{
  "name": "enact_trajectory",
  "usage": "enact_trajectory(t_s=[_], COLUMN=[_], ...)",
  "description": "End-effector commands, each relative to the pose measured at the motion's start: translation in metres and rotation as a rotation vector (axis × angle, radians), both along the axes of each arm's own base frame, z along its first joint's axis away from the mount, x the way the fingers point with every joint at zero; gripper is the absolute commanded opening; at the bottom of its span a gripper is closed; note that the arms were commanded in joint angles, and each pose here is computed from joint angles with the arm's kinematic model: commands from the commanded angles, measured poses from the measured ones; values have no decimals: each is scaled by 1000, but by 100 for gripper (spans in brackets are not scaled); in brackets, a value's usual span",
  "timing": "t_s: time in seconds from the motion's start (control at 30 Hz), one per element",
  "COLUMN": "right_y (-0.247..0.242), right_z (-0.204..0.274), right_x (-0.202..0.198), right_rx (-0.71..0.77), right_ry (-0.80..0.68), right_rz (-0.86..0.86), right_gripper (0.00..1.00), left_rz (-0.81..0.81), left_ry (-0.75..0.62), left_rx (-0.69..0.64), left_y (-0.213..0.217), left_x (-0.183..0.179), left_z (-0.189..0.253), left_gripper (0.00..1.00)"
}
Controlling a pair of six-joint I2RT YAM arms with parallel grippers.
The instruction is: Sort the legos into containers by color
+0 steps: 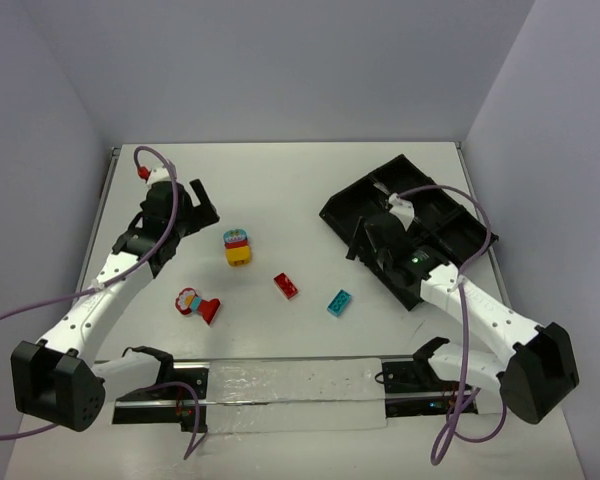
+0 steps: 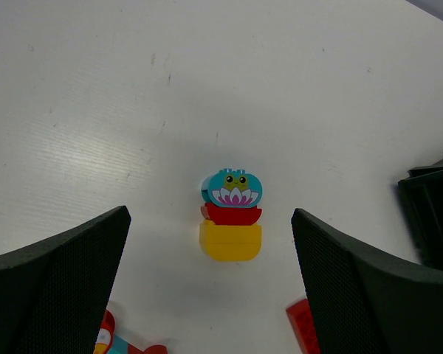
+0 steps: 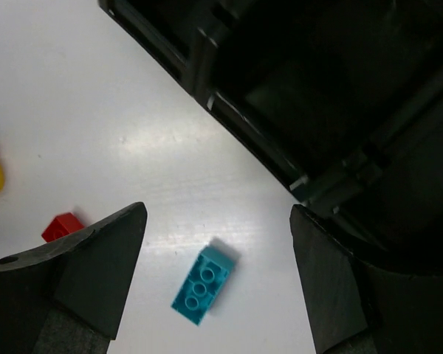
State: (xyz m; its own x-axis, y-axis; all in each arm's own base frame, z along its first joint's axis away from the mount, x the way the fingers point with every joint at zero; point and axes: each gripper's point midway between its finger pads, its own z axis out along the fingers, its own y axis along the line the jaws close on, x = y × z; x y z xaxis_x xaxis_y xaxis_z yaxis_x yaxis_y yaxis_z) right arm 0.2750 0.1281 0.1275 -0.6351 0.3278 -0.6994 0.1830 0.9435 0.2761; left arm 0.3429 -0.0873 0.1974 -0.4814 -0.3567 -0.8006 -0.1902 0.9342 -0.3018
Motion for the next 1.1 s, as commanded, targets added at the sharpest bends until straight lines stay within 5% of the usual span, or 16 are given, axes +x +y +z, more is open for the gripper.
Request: enact_trajectory(t_s=[0.0,0.17,0.43,0.63,1.07], right_y=[-4,11,59,70,82], right_z=[-13,-33,-52,-70,-84], right_x=[-25,-47,-62,-68,-60], right_rx=[83,101,101,59,20], right_ry=[68,162,253,319,332], right_rz=[-80,-67,-11,-27,-16], right_gripper=[83,82,96,98,69], left_rz=[-10,-33,-67,-81,-67], left_ry=[-57,-26,27,25,20], left_rx=[-4,-13,-11,-16,-9], left_y=[-1,-8,-17,-18,-13], left_x=[2,7,11,9,2], left_z=[26,17,5,12,19], left_gripper=[99,99,99,99,99])
